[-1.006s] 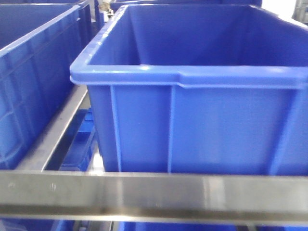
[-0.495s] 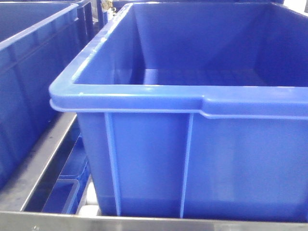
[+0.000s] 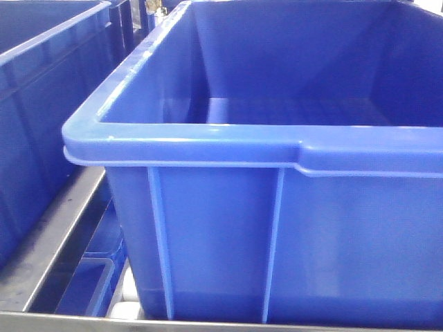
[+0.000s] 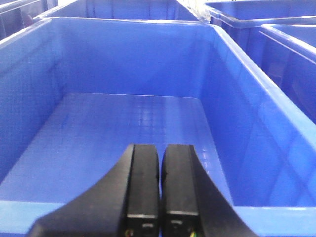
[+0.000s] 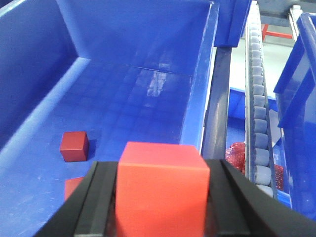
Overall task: Pick red cube and place on left shelf
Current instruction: 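Move the right gripper with the red cube over the blue crate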
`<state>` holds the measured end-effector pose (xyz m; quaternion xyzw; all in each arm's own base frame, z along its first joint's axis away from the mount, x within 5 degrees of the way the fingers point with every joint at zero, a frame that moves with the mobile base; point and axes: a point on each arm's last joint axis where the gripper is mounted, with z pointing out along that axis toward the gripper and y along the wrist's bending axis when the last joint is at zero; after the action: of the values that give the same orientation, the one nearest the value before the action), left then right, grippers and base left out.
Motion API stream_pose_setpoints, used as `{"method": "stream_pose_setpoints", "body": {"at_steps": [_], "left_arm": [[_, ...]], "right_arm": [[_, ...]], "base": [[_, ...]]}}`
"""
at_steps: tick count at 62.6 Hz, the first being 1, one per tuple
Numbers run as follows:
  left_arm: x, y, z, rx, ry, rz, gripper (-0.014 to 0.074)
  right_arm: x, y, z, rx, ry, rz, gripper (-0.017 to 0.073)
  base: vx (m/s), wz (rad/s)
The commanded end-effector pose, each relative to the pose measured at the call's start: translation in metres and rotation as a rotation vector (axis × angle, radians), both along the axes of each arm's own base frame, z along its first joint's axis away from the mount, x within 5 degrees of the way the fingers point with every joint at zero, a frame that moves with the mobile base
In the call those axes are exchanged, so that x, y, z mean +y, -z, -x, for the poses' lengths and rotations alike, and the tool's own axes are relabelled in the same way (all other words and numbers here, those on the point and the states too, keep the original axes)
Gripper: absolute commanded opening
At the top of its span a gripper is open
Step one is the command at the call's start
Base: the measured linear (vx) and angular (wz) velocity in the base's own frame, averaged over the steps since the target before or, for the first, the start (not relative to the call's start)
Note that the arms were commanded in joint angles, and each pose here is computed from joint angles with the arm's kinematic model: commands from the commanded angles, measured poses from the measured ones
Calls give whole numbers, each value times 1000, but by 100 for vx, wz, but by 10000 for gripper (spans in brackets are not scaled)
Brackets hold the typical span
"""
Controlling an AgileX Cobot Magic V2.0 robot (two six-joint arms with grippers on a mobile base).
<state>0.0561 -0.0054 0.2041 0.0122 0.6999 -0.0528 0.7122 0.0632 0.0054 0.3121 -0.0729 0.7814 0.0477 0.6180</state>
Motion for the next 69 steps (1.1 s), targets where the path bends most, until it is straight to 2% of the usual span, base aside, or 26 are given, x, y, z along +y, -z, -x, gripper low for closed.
{"method": "stream_pose_setpoints", "body": {"at_steps": [1,39,50,58,69], "left_arm": [[0,1,0,-57,-1,15,101],[0,1,0,-57,-1,15,101],[0,1,0,-57,-1,15,101],[0,1,0,-57,-1,15,101],[0,1,0,-57,-1,15,101]], "right_arm": [[1,-16,0,-101,-17,6,127],[1,-17,0,-107,-18,3,127],[3,-41,-2,-146,-26,-30,127],[9,-65,-17,-98,-25,-46,127],[34,-79,-61,84,-92,50,127]], "base": [[0,0],[0,0],[0,0],[0,0],[0,0]]}}
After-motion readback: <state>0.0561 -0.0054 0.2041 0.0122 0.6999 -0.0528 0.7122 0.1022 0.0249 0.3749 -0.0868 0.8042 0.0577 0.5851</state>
